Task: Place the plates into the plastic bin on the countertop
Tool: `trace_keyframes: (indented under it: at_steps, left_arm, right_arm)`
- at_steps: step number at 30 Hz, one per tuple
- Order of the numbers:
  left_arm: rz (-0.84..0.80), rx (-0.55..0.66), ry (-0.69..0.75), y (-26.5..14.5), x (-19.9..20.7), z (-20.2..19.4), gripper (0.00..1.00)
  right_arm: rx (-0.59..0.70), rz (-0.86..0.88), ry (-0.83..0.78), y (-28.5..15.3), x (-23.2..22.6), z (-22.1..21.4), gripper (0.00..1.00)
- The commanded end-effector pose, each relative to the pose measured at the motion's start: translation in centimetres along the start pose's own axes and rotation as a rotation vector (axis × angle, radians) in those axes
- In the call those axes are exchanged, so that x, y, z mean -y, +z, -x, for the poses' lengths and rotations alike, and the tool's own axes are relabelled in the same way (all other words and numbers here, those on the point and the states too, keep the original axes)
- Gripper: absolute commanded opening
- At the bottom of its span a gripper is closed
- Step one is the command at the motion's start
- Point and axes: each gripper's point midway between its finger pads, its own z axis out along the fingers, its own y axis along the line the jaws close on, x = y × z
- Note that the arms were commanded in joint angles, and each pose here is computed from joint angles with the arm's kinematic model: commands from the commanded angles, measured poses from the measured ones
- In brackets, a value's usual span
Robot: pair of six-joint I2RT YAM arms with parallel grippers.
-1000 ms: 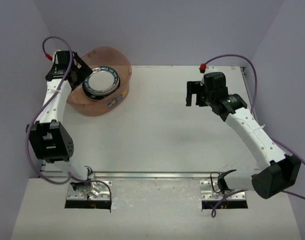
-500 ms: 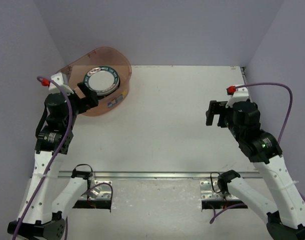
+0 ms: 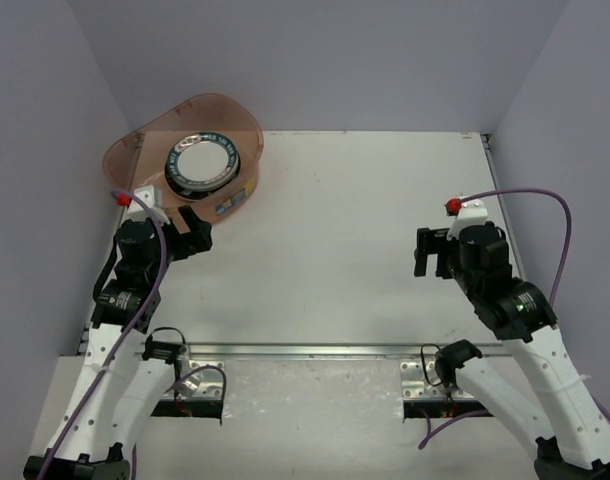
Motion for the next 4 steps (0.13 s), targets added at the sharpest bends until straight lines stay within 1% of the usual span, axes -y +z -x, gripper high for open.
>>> trace_keyframes:
  at_steps: [1,4]
  left_arm:
    - [-0.025,0.113,0.007,-0.68,0.78,2.9,1.0]
    - [-0.03,0.118,0.007,-0.83,0.85,2.95,1.0]
  right_arm:
    - [0.048,-0.005,0.012,0.03,0.13,0.53,0.99]
    - [0.045,-0.01,0.024,0.17,0.14,0.28,0.99]
